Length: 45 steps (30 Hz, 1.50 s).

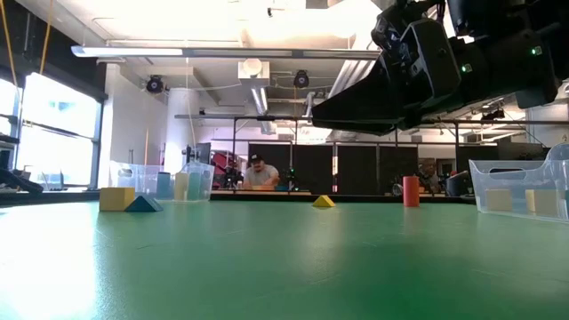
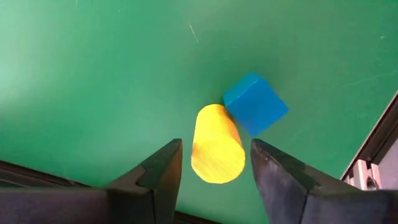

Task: Sort blocks by size
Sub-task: Put the yellow cylindrical block into the top transparent bin

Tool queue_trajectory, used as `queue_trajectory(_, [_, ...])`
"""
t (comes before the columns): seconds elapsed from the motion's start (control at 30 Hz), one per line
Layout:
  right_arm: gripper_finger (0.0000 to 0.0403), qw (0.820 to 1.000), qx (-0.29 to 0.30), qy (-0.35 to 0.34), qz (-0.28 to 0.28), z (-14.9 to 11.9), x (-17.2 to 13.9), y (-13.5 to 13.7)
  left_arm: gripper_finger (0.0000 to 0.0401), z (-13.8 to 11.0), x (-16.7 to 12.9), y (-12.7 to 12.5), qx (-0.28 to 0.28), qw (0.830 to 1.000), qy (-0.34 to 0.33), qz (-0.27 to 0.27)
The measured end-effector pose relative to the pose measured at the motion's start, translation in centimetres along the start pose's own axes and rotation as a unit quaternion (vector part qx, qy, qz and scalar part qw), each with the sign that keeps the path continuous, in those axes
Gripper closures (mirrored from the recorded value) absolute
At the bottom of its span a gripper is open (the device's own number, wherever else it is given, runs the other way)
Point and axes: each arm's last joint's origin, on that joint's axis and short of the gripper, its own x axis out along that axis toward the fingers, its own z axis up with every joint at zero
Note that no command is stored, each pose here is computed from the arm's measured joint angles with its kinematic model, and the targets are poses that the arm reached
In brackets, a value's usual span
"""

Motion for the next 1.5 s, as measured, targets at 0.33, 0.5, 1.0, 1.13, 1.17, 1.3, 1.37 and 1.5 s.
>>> queue_trajectory(0.33, [0.0234,1.000,-0.002,0.004,0.000,-0.1,0.0,0.0,0.0229,-0.1,1.0,0.0,-0.006,1.000,0.003,-0.009])
queue_trajectory(0.5, [0.0234,1.000,-0.001,0.004,0.000,-0.1,0.0,0.0,0.0239,-0.1,1.0,0.0,-0.006,1.000,0.002,-0.009])
queue_trajectory(1.0, [0.0234,1.000,-0.002,0.004,0.000,-0.1,0.0,0.0,0.0327,5.9,-0.5,1.7,-0.003,0.998,0.044,-0.042])
queue_trajectory(1.13, [0.0234,1.000,-0.002,0.004,0.000,-0.1,0.0,0.0,0.0327,9.7,-2.7,4.6,0.057,0.998,0.033,0.014])
queue_trajectory(1.17, [0.0234,1.000,-0.001,0.004,0.000,-0.1,0.0,0.0,0.0327,10.7,-3.4,5.5,0.070,0.996,0.031,0.032])
queue_trajectory(1.3, [0.0234,1.000,0.007,0.004,0.000,-0.1,0.0,0.0,0.0327,14.2,-5.1,9.9,0.108,0.989,0.042,0.094])
queue_trajectory(1.37, [0.0234,1.000,0.010,0.007,-0.001,-0.2,0.0,0.0,0.0327,15.7,-5.4,12.4,0.120,0.985,0.054,0.112])
queue_trajectory(1.5, [0.0234,1.000,0.018,0.015,-0.002,-0.3,0.0,0.0,0.0327,18.2,-5.3,18.5,0.105,0.984,0.079,0.120])
